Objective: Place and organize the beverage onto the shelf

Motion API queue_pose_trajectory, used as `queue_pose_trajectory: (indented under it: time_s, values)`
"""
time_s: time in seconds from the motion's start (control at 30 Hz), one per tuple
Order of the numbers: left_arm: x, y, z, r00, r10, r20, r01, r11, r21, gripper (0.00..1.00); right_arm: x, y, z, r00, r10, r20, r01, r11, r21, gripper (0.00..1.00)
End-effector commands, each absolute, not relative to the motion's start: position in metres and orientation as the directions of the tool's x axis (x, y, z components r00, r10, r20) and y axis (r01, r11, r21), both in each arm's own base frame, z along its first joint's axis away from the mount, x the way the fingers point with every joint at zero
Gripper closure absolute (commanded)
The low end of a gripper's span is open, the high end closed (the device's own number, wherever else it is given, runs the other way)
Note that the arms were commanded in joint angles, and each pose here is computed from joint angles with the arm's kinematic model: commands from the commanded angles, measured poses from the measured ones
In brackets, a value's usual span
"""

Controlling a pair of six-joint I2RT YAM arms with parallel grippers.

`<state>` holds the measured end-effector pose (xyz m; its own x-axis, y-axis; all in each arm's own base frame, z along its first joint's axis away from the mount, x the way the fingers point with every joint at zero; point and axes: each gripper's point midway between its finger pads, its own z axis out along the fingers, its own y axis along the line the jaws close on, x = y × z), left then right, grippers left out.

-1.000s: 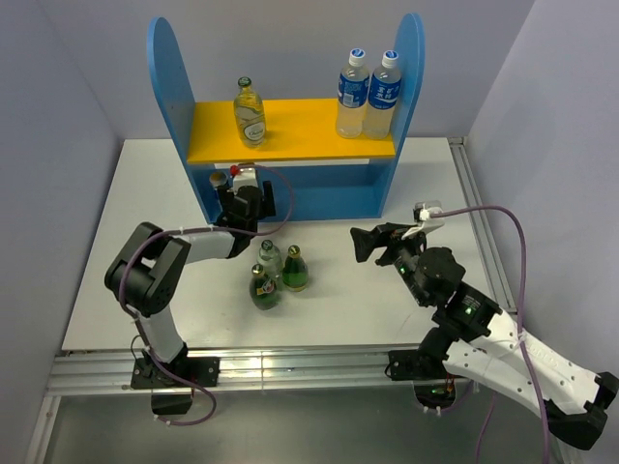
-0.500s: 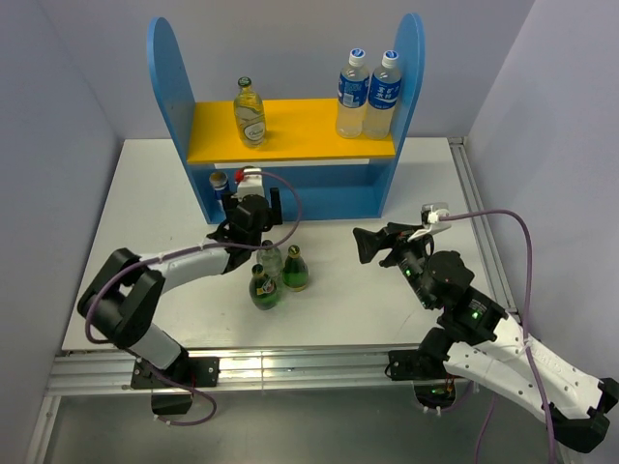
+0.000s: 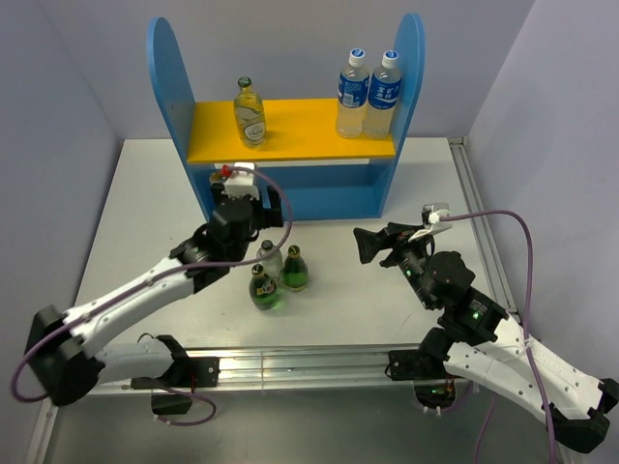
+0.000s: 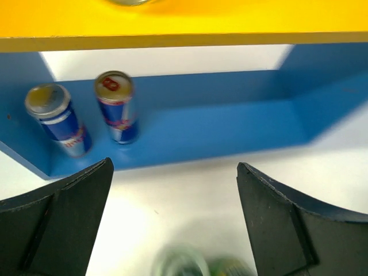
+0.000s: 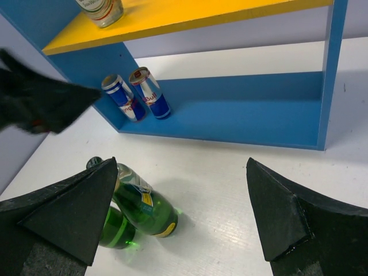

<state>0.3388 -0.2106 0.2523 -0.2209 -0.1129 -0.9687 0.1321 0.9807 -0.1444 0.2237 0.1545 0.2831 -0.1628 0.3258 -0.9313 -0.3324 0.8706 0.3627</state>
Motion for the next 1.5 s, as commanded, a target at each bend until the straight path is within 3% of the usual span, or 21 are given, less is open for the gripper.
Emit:
queue_pose_trajectory:
  time_s: [0.0,0.17,0.53,0.77,1.13,1.17,1.47]
  values:
    - [0.296,-0.210,0.273,-0.251,-0.120,-0.961,0.205,0.963,-0.174,0.05,0.223,0.155,0.286,-0.154,0.346,-0.925,-0.338,0.861,0.379,0.00]
    - [0.228,-0.236,0.268,-0.323,-0.139,-0.936,0.409,0.872,-0.270,0.01,0.224,0.158,0.283,-0.161,0.340,-0.926,-0.342,0.862,0.376,0.00]
    - [0.162,-0.235,0.180,-0.491,-0.090,-0.866,0.318,0.908,-0.274,0.01,0.222,0.157,0.284,-0.160,0.343,-0.925,-0.343,0.860,0.378,0.00]
    - [0.150,-0.225,0.166,-0.497,-0.134,-0.858,0.251,0.924,-0.289,0.01,0.222,0.156,0.283,-0.159,0.348,-0.924,-0.342,0.858,0.383,0.00]
    - [0.151,-0.198,0.200,-0.384,-0.110,-0.917,0.126,0.977,-0.170,0.01,0.222,0.156,0.280,-0.161,0.348,-0.924,-0.341,0.859,0.383,0.00]
    - [0.151,-0.196,0.202,-0.378,-0.166,-0.911,0.091,0.972,-0.216,0.01,0.221,0.156,0.278,-0.164,0.346,-0.924,-0.345,0.857,0.382,0.00]
    - [0.142,-0.186,0.202,-0.372,-0.165,-0.914,0.089,0.973,-0.212,0.01,0.222,0.157,0.277,-0.165,0.346,-0.924,-0.341,0.859,0.382,0.00]
